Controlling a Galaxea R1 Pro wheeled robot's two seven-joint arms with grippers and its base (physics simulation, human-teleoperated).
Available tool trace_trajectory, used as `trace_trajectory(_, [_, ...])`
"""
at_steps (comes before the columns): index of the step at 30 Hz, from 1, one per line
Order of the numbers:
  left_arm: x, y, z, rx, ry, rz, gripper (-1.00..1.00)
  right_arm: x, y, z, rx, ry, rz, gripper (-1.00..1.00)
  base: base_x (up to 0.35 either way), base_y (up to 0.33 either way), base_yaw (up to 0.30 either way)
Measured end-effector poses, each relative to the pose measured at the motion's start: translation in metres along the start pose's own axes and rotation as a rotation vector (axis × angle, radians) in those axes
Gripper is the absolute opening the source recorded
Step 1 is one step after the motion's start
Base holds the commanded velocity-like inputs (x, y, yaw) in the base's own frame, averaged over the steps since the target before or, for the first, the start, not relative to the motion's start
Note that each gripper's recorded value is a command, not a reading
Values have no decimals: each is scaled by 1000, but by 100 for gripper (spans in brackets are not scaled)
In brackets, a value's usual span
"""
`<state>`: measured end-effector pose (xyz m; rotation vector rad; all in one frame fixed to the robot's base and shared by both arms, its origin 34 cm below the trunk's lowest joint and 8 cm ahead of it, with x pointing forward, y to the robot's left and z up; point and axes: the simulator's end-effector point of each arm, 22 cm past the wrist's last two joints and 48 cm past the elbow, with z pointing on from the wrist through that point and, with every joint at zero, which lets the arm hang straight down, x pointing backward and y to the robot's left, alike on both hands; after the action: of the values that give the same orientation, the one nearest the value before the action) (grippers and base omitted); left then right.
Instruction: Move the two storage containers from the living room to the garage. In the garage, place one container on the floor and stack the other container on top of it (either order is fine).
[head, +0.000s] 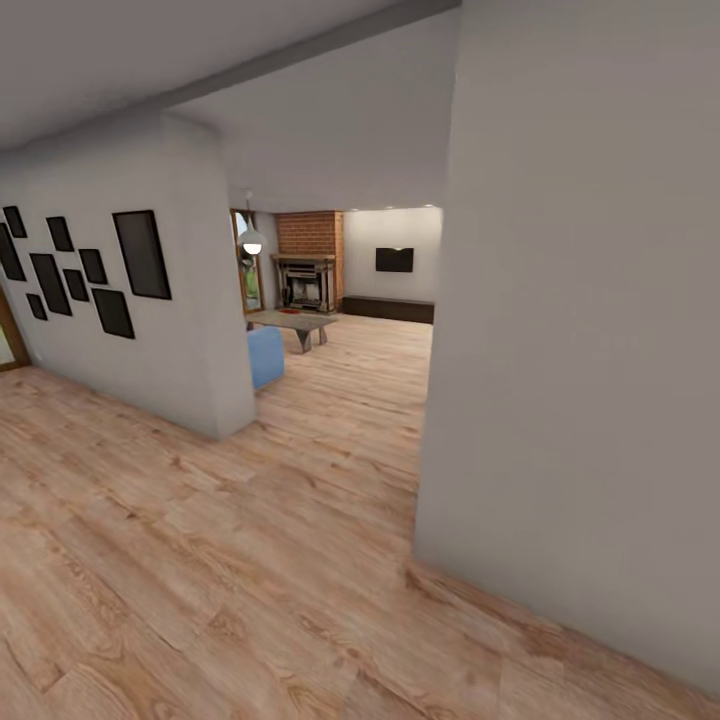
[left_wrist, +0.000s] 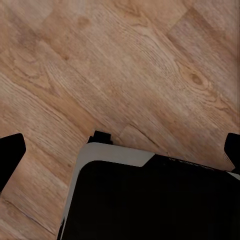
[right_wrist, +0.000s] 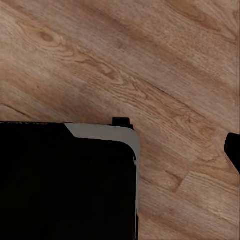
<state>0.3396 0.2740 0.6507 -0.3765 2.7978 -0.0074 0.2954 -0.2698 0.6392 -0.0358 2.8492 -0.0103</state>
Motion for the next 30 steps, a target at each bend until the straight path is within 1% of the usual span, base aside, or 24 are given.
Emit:
trace_trajectory(3, [0,0,0,0,0,0,100,-1,2,0,-2,-3,1,100,315,0,32])
trace_trajectory(6, [0,0,0,0,0,-1,100,-1,1,0,-2,-4,1,100,315,0,167])
trace_trajectory(26, [0,0,0,0,0,0,100,-2,2,0,-2,-9,8,100,316,0,262])
trace_trajectory(30, [0,0,0,0,0,0,100,-2,0,0,1,-9,8,100,316,0,130])
